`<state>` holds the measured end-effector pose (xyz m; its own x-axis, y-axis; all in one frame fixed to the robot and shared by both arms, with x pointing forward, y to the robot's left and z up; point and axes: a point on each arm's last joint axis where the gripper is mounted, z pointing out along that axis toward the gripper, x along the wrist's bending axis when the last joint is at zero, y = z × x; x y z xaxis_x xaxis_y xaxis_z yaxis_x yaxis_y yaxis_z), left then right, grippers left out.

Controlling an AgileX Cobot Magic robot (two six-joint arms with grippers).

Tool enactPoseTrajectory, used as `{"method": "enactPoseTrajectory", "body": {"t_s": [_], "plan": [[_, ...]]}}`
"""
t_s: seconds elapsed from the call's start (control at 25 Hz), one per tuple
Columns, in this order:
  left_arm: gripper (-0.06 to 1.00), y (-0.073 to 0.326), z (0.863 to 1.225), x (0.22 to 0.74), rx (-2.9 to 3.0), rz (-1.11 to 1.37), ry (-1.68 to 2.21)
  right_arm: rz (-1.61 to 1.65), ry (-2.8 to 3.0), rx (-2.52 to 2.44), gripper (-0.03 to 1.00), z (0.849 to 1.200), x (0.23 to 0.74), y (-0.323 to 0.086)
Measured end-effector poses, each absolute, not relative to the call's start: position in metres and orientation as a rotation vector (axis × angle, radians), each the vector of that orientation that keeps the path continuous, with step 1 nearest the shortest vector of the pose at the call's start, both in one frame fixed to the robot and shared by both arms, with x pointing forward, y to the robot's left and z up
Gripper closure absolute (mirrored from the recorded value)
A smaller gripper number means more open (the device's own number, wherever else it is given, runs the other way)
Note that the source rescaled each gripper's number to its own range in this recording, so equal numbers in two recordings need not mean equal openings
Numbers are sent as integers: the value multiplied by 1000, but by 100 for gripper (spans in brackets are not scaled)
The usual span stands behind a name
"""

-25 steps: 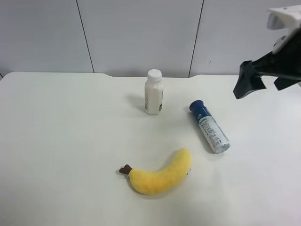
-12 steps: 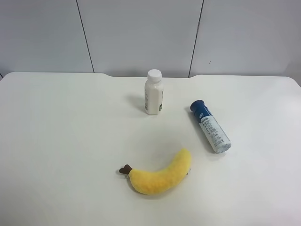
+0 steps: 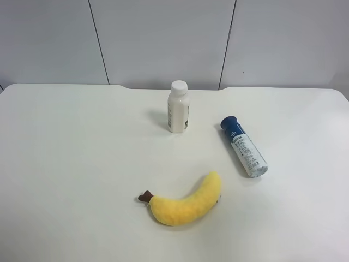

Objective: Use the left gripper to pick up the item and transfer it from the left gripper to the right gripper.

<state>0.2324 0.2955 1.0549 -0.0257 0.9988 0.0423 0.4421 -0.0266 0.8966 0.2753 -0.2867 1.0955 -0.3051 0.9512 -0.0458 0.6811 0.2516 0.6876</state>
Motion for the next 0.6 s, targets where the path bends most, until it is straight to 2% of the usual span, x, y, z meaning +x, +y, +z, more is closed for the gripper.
{"method": "enactPoseTrajectory", "body": {"t_s": [0.16,0.6], "plan": [[-6,296,1055,232,1551,1010,1550,794,2063,1483,-3,1058,262,-289],[-6,296,1055,232,1551,1010,1550,978,1864,1340,-3,1054,242,-293]]}}
